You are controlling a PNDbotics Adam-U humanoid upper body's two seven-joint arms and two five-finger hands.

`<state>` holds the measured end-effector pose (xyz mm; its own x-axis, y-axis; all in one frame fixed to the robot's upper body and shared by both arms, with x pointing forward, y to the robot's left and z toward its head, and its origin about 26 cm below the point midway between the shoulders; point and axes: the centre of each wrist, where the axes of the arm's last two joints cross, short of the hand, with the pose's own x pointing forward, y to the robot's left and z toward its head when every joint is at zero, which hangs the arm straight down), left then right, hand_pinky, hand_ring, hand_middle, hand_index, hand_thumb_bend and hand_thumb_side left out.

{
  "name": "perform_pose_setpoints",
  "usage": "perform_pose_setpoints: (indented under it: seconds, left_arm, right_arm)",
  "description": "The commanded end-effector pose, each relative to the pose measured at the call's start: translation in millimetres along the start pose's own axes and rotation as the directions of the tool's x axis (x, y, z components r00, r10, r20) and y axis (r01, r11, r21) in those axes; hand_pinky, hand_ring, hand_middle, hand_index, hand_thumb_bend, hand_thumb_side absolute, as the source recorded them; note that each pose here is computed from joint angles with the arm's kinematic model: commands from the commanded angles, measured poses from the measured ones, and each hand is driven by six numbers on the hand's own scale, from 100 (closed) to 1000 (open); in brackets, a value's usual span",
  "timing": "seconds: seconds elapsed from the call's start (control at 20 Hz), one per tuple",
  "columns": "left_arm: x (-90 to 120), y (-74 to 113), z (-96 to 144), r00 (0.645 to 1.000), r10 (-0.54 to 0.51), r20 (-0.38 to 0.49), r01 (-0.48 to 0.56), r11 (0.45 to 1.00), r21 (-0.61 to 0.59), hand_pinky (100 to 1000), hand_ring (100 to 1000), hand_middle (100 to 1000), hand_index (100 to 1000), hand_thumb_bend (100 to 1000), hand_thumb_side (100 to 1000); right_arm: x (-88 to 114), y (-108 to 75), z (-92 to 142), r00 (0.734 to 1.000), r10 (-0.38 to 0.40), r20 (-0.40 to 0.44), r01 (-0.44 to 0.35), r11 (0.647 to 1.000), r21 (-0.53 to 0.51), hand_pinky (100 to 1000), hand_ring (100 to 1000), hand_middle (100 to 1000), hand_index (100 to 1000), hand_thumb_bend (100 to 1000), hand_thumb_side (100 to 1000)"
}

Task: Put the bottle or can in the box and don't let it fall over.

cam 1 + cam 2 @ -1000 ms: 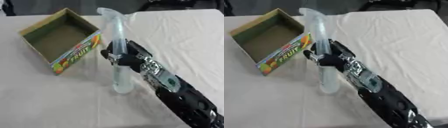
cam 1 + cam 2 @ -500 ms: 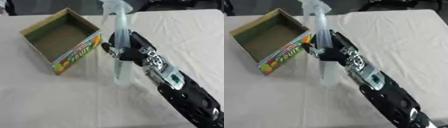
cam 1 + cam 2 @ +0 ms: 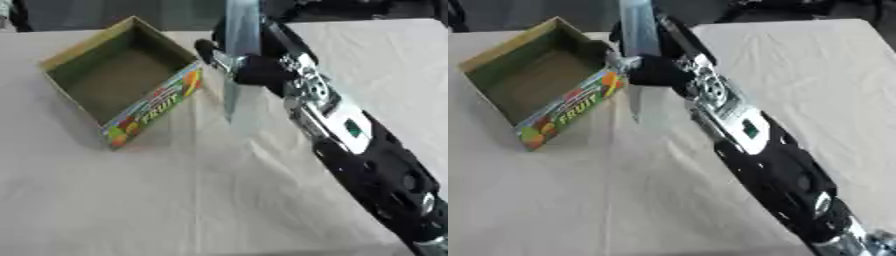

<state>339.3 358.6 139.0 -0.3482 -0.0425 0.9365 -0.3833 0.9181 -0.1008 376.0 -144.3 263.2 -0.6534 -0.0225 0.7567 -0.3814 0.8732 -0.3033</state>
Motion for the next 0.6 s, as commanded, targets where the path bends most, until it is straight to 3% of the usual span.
perform_pose_setpoints:
  seconds: [0.05, 0.35, 0.6]
  left_arm:
    - [14, 1.3, -8, 0.999, -0.017, 0.046, 0.017, 1.0, -0.01, 785, 766, 695, 720, 630, 741]
    - [19, -5.0, -10, 0.998, -0.004, 0.06, 0.006, 1.0, -0.029, 785, 760, 695, 720, 632, 742]
    - [28, -15.5, -13, 0.996, 0.021, 0.088, -0.016, 0.998, -0.057, 786, 760, 695, 720, 632, 742]
  right_arm:
    - [13, -1.5, -26, 0.997, 0.05, 0.059, -0.049, 0.998, -0.033, 100, 145, 184, 243, 297, 100]
    - [15, 8.0, -69, 0.981, 0.157, 0.112, -0.147, 0.985, -0.088, 100, 158, 195, 254, 284, 100]
    - [10, 19.9, -96, 0.967, 0.209, 0.147, -0.185, 0.97, -0.158, 100, 166, 198, 258, 245, 100]
